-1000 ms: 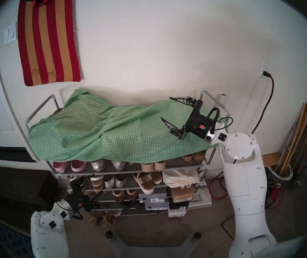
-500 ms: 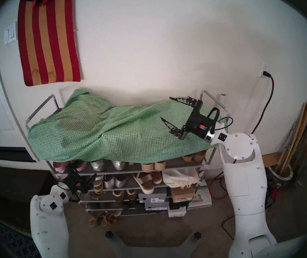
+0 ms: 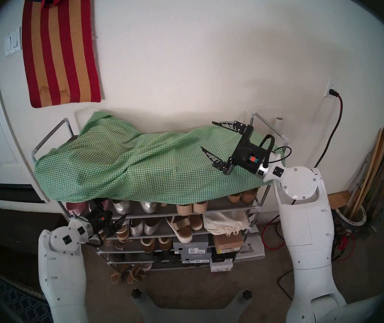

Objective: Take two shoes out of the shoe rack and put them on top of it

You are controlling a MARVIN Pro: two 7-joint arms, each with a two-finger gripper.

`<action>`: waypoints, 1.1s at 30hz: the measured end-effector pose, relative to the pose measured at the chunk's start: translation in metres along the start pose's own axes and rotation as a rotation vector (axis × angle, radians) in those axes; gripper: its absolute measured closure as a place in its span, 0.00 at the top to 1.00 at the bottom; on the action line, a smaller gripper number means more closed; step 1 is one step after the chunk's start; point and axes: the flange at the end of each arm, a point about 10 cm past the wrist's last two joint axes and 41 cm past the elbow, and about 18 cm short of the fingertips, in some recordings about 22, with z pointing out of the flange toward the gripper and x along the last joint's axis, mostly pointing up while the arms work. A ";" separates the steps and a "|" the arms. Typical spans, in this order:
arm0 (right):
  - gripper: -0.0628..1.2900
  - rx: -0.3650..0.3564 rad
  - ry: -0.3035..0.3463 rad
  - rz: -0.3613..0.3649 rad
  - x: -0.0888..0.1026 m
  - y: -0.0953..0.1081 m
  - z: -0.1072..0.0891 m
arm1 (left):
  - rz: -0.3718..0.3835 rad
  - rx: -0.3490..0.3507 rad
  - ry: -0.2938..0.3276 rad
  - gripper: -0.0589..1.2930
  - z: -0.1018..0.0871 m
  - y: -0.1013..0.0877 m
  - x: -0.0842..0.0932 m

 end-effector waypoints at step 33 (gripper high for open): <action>0.96 0.000 0.000 0.000 0.000 0.000 0.000 | -0.049 -0.092 -0.020 0.62 0.064 0.020 -0.014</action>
